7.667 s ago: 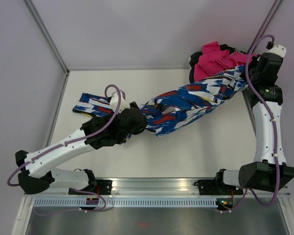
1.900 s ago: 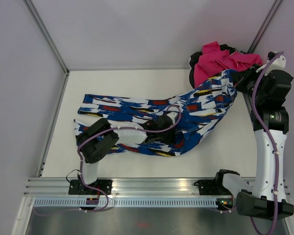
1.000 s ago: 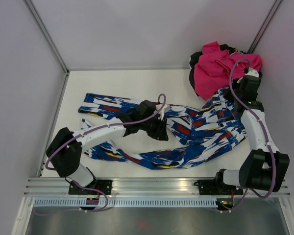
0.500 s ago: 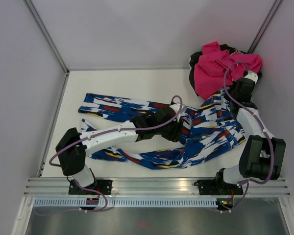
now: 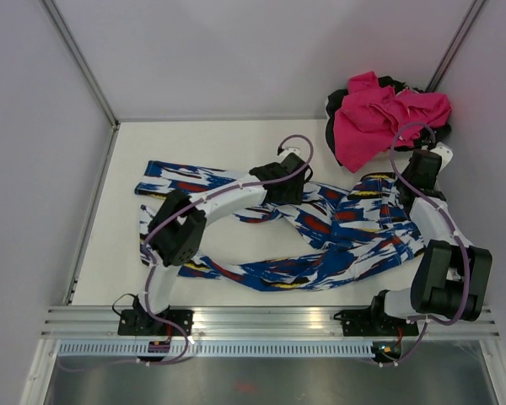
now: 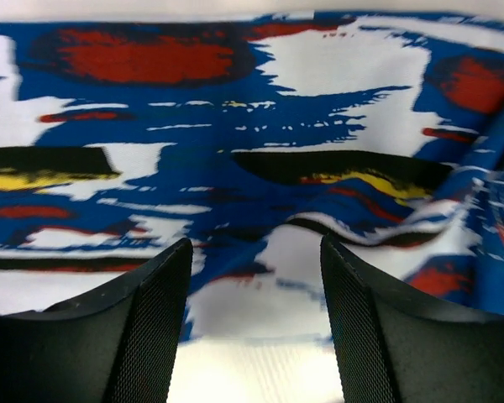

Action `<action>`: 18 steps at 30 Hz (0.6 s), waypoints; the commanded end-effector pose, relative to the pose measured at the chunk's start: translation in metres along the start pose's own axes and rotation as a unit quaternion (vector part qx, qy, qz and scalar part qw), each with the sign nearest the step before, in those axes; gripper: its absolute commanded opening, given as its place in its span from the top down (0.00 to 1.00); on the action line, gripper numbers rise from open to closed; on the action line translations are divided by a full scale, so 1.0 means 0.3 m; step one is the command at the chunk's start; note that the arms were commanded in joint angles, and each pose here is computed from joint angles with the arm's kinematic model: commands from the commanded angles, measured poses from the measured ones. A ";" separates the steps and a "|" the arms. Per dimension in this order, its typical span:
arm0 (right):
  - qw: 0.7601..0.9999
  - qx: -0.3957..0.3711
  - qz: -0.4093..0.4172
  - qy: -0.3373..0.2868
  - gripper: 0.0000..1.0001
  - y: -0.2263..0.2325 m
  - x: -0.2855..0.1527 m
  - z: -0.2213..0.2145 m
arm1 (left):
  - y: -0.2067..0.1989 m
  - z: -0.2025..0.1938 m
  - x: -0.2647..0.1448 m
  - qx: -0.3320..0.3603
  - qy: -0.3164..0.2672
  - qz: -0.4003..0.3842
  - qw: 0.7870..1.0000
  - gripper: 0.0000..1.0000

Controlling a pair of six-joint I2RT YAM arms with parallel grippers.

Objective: Fold and stack the trousers
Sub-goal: Flatten the trousers out

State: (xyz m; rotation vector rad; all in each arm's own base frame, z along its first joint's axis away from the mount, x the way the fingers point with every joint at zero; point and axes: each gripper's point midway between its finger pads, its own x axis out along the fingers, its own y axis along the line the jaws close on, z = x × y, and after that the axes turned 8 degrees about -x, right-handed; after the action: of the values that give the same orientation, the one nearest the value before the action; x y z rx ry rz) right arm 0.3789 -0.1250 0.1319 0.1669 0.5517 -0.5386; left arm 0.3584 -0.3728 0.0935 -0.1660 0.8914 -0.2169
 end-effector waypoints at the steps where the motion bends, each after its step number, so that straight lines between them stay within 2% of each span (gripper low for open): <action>1: 1.000 0.018 0.000 0.013 1.00 0.001 0.013 -0.034 | -0.024 -0.051 0.076 0.002 0.019 0.029 0.999 0.32; 4: 1.000 0.021 -0.004 0.012 1.00 -0.009 0.013 -0.047 | 0.053 -0.111 0.164 -0.012 0.048 0.074 0.996 0.39; 9: 1.000 0.016 0.021 0.007 1.00 0.017 0.036 -0.030 | 0.281 -0.137 0.220 -0.076 0.079 0.160 0.981 0.51; 12: 0.997 0.044 0.068 0.004 1.00 0.084 0.050 -0.022 | 0.407 -0.118 0.201 -0.108 0.079 0.199 0.971 0.52; 14: 0.995 0.054 0.082 0.010 1.00 0.109 0.070 -0.032 | 0.499 -0.088 0.184 -0.135 0.059 0.240 0.960 0.52; 18: 0.994 0.053 0.091 0.022 1.00 0.134 0.115 -0.036 | 0.658 -0.127 0.152 -0.179 0.063 0.285 0.940 0.51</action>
State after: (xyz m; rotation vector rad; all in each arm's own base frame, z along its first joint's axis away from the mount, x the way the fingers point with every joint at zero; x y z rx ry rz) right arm 0.3961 -0.1074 0.0908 0.2864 0.6049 -0.4403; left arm 0.4072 -0.2603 0.0168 -0.2850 1.0091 0.2600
